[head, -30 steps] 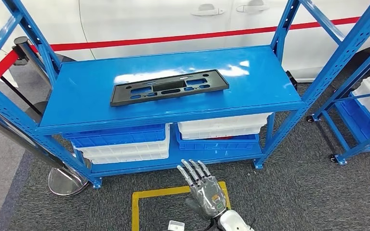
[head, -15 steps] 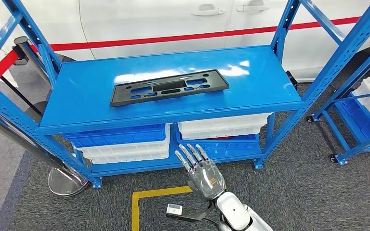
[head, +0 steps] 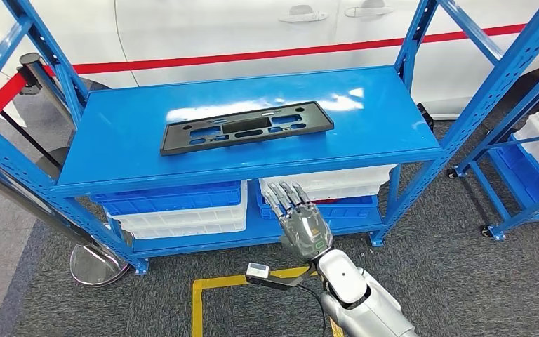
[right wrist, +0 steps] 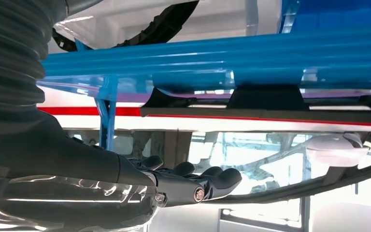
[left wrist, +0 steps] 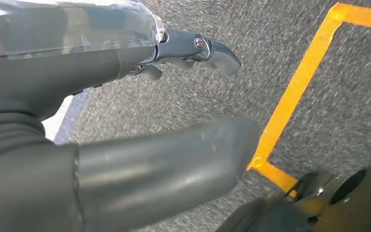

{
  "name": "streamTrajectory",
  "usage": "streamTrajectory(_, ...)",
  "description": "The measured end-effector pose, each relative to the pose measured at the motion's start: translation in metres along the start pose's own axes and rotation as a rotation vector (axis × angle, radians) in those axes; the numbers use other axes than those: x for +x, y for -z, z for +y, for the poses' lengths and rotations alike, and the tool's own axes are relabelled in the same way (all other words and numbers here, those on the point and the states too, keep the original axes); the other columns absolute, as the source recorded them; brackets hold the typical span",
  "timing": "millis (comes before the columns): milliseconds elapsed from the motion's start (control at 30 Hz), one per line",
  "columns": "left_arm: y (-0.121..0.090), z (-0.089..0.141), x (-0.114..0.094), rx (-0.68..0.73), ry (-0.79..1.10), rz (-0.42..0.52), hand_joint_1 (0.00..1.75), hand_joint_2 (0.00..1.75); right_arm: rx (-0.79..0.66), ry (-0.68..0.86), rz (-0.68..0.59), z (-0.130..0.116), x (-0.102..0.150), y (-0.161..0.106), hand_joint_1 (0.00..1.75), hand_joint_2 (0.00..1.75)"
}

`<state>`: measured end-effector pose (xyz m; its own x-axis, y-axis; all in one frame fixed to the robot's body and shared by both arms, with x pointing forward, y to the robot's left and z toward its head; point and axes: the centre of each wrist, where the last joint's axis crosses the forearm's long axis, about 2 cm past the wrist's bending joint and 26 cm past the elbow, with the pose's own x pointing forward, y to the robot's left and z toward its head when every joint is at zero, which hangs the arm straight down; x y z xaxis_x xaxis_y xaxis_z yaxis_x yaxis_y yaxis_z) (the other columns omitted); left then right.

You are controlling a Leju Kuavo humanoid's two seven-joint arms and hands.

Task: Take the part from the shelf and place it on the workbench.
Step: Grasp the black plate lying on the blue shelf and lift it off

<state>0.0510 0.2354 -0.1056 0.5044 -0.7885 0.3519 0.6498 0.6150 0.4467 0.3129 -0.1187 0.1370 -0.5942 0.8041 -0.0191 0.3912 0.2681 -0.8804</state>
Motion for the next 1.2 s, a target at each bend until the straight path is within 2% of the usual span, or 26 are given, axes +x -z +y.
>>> streamTrajectory(633,0.002,0.002,0.001,-0.017,-0.059,0.014,0.0,0.0,0.049,0.019,0.016,0.013,0.003,-0.018,0.0,1.75)
streamTrajectory(1200,0.002,0.002,0.004,-0.03,-0.059,0.026,0.0,0.0,-0.011,0.011,-0.017,-0.001,0.004,0.001,0.0,1.75)
